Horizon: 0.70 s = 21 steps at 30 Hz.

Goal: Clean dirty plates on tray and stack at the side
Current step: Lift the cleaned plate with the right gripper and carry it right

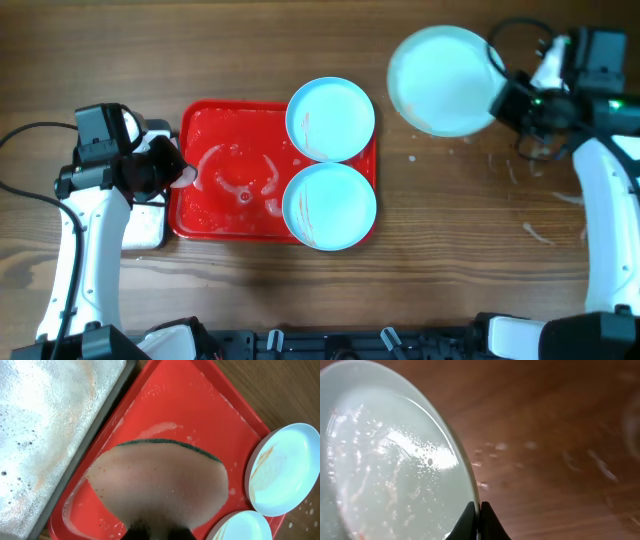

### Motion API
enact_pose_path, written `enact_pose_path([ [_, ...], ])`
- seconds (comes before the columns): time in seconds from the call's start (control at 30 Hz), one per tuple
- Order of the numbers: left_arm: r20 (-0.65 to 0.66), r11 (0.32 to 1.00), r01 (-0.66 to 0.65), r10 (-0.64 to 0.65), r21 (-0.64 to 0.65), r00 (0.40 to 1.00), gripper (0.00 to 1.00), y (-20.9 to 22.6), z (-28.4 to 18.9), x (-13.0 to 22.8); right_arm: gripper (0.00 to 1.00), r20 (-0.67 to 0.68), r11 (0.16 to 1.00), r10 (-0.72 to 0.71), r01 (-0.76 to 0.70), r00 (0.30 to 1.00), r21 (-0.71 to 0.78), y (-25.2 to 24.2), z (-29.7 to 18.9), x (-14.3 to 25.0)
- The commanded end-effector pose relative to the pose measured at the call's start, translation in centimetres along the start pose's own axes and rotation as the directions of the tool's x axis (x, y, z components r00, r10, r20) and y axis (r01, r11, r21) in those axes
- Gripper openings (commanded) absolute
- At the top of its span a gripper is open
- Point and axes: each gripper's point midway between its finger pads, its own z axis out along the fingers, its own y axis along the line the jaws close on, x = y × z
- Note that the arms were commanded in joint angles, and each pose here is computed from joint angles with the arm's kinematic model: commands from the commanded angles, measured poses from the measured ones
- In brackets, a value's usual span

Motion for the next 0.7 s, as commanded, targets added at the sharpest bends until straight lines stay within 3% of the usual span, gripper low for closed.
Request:
enact_pose_path([
  [0.0, 0.006, 1.000, 0.001, -0.001, -0.006, 1.000, 0.04, -0.1, 0.1, -0.3, 0.04, -0.018, 0.985, 0.170, -0.169, 0.985, 0.029, -5.9, 2.0, 0.6],
  [0.17, 0.006, 1.000, 0.002, -0.002, -0.006, 1.000, 0.04, -0.1, 0.1, -0.3, 0.04, 0.087, 0.894, 0.418, -0.426, 0.904, 0.136, -14.8, 4.3, 1.7],
  [0.23, 0.006, 1.000, 0.002, -0.002, -0.006, 1.000, 0.04, -0.1, 0.1, -0.3, 0.04, 0.188, 0.783, 0.524, -0.557, 0.830, 0.277, -19.6, 4.4, 3.3],
  [0.3, 0.006, 1.000, 0.001, -0.001, -0.006, 1.000, 0.04, -0.1, 0.1, -0.3, 0.04, 0.264, 0.718, 0.545, -0.606, 0.796, 0.343, -22.9, 4.5, 4.4],
  [0.43, 0.006, 1.000, 0.002, -0.002, -0.006, 1.000, 0.04, -0.1, 0.1, -0.3, 0.04, 0.336, 0.676, 0.571, -0.661, 0.749, 0.326, -25.4, 4.9, 4.9],
  [0.53, 0.005, 1.000, 0.002, -0.002, -0.006, 1.000, 0.04, -0.1, 0.1, -0.3, 0.04, 0.409, 0.585, 0.620, -0.742, 0.670, 0.329, -27.4, 4.7, 6.0],
  [0.67, 0.005, 1.000, 0.002, -0.002, -0.006, 1.000, 0.04, -0.1, 0.1, -0.3, 0.04, 0.480, 0.543, 0.595, -0.762, 0.645, 0.351, -29.2, 4.0, 5.9],
])
